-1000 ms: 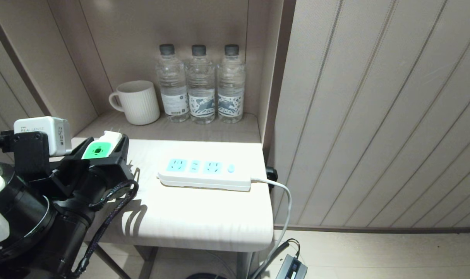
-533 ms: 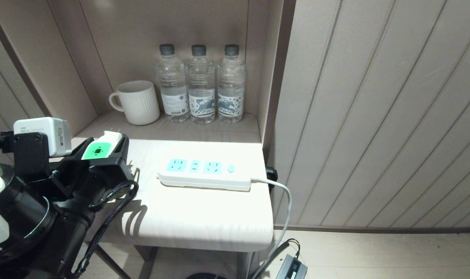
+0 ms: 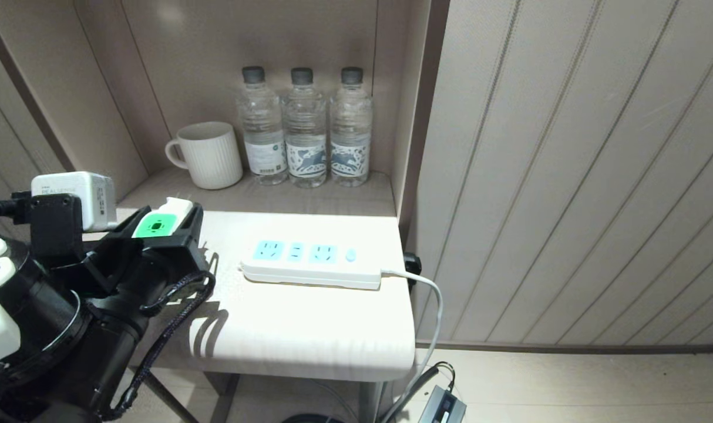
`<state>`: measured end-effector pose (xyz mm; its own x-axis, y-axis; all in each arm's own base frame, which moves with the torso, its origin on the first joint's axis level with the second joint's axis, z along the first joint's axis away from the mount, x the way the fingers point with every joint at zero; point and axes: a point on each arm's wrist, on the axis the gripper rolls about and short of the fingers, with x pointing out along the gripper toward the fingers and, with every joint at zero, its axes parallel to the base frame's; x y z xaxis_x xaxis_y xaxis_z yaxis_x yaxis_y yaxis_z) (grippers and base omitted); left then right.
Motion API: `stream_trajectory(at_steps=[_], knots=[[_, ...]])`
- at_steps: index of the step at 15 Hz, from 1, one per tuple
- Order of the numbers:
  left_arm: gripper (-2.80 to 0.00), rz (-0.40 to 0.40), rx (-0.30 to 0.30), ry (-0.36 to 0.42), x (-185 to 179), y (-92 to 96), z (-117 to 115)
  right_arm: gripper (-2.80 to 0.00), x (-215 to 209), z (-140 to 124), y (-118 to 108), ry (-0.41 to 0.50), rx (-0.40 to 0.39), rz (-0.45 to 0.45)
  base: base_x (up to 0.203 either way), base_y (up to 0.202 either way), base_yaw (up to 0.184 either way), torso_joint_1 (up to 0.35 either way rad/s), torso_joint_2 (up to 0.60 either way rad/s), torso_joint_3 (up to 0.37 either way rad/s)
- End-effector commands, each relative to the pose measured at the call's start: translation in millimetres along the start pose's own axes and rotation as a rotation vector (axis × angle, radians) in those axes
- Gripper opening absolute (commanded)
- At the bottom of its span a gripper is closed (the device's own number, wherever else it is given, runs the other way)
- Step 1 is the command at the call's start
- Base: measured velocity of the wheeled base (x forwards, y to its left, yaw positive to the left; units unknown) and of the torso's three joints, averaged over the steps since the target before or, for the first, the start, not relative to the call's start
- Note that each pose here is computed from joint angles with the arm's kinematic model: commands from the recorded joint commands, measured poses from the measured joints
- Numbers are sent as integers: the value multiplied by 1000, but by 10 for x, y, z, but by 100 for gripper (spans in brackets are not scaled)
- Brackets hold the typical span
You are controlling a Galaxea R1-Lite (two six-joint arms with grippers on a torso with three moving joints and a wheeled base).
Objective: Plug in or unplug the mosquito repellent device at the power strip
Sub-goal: Pick up the mosquito repellent liquid, then insert the plug into the socket
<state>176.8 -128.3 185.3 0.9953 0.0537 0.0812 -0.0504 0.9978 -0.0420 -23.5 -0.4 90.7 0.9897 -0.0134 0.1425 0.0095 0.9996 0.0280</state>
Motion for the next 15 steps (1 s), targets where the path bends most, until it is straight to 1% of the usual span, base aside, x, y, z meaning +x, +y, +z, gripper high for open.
stream_trajectory(at_steps=[1, 2, 3, 4, 6, 7, 8, 10, 11, 13, 15], knots=[[-280, 10, -28, -35, 30, -14, 128, -280, 0, 1, 0, -1, 0, 0, 0, 0, 0, 0, 0, 0], [-280, 11, -27, -34, 31, -13, 136, -280, 0, 1, 0, -1, 0, 0, 0, 0, 0, 0, 0, 0], [-280, 14, -22, -30, 50, -22, 199, -280, 0, 1, 0, -1, 0, 0, 0, 0, 0, 0, 0, 0], [-280, 19, -27, -36, 83, -33, 318, -280, 0, 1, 0, -1, 0, 1, 0, 0, 0, 0, 0, 0], [-280, 23, -14, -23, 112, -37, 529, -280, 0, 1, 0, -1, 0, 1, 0, 0, 0, 0, 0, 0], [-280, 24, -15, -25, 128, -43, 693, -280, 0, 1, 0, -1, 0, 0, 0, 0, 0, 0, 0, 0], [-280, 28, -5, -14, 137, -28, 881, -280, 0, 1, 0, -1, 0, 0, 0, 0, 0, 0, 0, 0], [-280, 53, 14, 3, 126, 68, 1175, -280, 0, 1, 0, -1, 0, 0, 0, 0, 0, 0, 0, 0], [-280, 70, 28, 16, 120, 125, 1260, -280, 0, 1, 0, -1, 0, 0, 0, 0, 0, 0, 0, 0], [-280, 80, 80, 74, 106, 182, 1350, -280, 0, 1, 0, -1, 0, 1, 0, 0, 0, 0, 0, 0], [-280, 57, 154, 175, 91, 196, 1355, -280, 0, 1, 0, -1, 0, 0, 0, 0, 0, 0, 0, 0]])
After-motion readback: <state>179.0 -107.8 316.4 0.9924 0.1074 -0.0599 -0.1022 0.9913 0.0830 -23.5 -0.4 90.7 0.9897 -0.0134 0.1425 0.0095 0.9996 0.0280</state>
